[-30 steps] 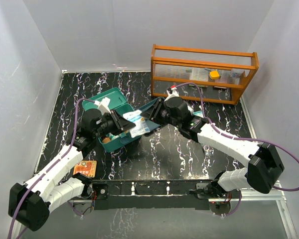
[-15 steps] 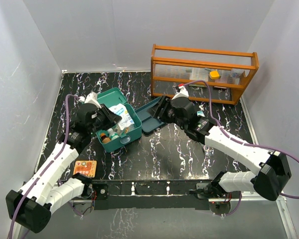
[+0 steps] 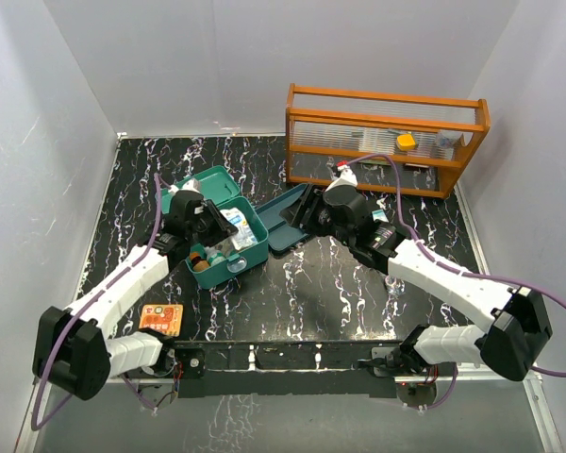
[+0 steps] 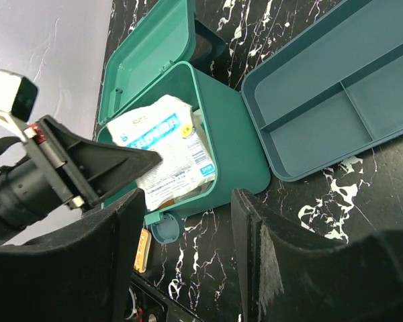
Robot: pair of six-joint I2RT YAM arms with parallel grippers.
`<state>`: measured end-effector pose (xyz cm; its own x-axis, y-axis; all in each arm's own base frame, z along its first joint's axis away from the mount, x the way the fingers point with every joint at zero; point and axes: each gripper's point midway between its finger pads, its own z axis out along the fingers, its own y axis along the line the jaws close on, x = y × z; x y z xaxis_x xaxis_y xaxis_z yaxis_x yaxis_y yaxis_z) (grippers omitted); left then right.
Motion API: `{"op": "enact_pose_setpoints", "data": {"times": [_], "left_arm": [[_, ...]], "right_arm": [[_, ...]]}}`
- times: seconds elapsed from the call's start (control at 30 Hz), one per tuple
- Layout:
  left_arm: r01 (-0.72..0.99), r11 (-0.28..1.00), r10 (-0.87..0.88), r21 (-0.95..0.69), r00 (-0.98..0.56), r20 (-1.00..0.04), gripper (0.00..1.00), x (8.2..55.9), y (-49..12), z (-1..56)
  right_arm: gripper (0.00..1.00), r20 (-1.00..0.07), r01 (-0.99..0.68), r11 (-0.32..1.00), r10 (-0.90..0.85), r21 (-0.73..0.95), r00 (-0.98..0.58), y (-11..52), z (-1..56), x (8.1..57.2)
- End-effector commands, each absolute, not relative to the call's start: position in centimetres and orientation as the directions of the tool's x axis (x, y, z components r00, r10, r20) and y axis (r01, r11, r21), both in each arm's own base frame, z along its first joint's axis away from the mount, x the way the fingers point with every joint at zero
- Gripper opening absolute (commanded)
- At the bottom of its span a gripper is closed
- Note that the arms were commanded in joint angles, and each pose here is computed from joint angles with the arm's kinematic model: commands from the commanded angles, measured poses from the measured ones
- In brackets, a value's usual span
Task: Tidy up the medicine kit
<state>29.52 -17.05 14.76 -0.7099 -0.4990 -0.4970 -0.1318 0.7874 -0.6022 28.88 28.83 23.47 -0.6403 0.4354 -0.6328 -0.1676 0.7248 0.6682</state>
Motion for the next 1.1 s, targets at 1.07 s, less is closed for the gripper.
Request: {"op": "enact_pose_setpoints", "data": {"times": [1.07], "left_arm": [[0.048, 0.771, -0.427, -0.635, -0.7, -0.572, 0.32, 31.1, -18.9, 16.8]], "right_arm": [[0.52, -0.66, -0.138, 0.75, 0.46, 0.647, -0.594, 26.5, 23.3, 28.4]]}}
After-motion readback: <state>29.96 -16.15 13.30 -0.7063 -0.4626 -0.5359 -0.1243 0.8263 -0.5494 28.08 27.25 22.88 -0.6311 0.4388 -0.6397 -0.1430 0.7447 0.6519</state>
